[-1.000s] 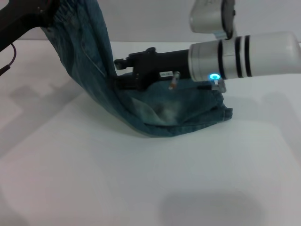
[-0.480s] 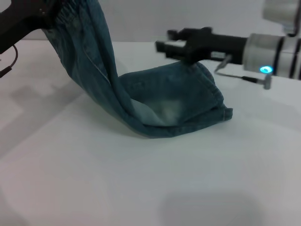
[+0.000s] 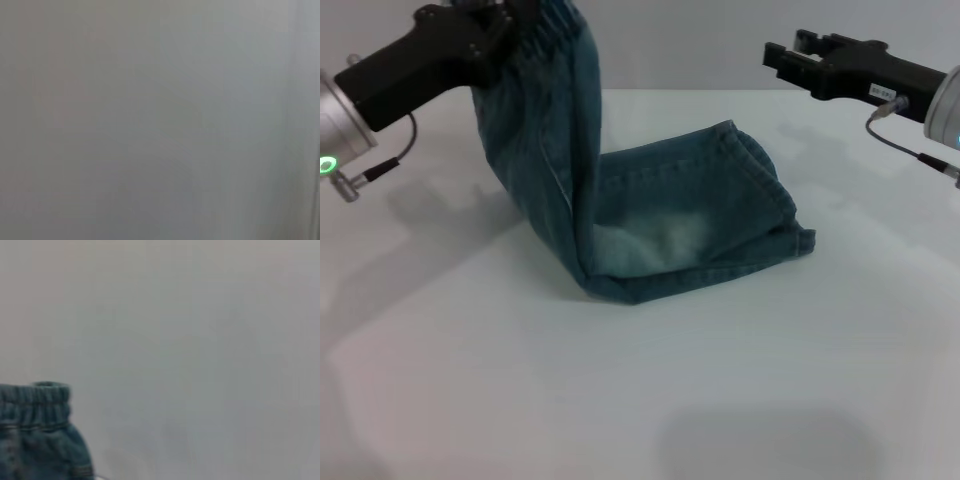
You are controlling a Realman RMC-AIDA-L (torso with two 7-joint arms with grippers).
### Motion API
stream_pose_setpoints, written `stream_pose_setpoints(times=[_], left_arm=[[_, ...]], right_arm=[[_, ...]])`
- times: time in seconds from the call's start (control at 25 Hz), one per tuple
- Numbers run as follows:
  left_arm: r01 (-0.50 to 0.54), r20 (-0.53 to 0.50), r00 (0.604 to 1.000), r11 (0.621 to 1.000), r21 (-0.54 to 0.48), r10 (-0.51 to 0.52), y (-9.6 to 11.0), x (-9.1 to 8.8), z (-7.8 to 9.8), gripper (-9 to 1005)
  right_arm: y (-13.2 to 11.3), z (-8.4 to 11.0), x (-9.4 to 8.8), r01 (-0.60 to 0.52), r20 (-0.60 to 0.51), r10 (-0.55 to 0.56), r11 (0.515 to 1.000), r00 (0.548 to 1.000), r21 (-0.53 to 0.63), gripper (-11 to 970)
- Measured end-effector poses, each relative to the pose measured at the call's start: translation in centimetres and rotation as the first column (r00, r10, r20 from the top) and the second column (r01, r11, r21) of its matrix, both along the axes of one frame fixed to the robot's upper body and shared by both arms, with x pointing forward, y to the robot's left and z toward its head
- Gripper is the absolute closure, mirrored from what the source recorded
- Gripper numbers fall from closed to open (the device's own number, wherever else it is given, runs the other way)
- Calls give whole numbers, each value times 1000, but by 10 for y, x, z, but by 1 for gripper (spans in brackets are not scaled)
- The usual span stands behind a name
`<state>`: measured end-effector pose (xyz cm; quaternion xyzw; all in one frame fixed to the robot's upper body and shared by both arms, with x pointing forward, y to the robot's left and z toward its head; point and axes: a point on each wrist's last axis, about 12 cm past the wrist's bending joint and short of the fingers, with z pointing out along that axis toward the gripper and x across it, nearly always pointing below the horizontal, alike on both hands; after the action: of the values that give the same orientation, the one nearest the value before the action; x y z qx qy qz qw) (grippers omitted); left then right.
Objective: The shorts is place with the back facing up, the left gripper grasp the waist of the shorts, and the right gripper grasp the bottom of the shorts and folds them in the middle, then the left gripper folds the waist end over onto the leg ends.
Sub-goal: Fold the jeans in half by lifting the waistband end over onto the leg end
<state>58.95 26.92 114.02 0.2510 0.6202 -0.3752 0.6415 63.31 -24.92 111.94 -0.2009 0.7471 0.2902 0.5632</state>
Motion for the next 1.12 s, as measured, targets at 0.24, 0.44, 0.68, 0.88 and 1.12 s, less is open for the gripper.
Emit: stream_pose_setpoints(times=[0.24,0.44,0.68,0.88,1.12], left_arm=[[81,-17,997,997,6,-81,-21,3,0,959],[121,-17,993,993,10,-121,-36,6,2,959],[123,-32,992,991,59,-121,-52,15,1,960],[169,-37,985,981,92,-167,-70,21,5,950],[179,-17,984,982,60,-178,-80,23,12,860]], right_arm=[[-10,-6,0,60,-14,-61,998,998,-19,429],[-17,-8,-2,87,-16,-87,996,996,-15,429],[-21,-9,-3,104,-19,-104,995,994,-7,429],[-22,-10,-3,108,-19,-108,994,994,-9,429],[-22,-10,-1,120,-18,-120,993,993,-21,429]])
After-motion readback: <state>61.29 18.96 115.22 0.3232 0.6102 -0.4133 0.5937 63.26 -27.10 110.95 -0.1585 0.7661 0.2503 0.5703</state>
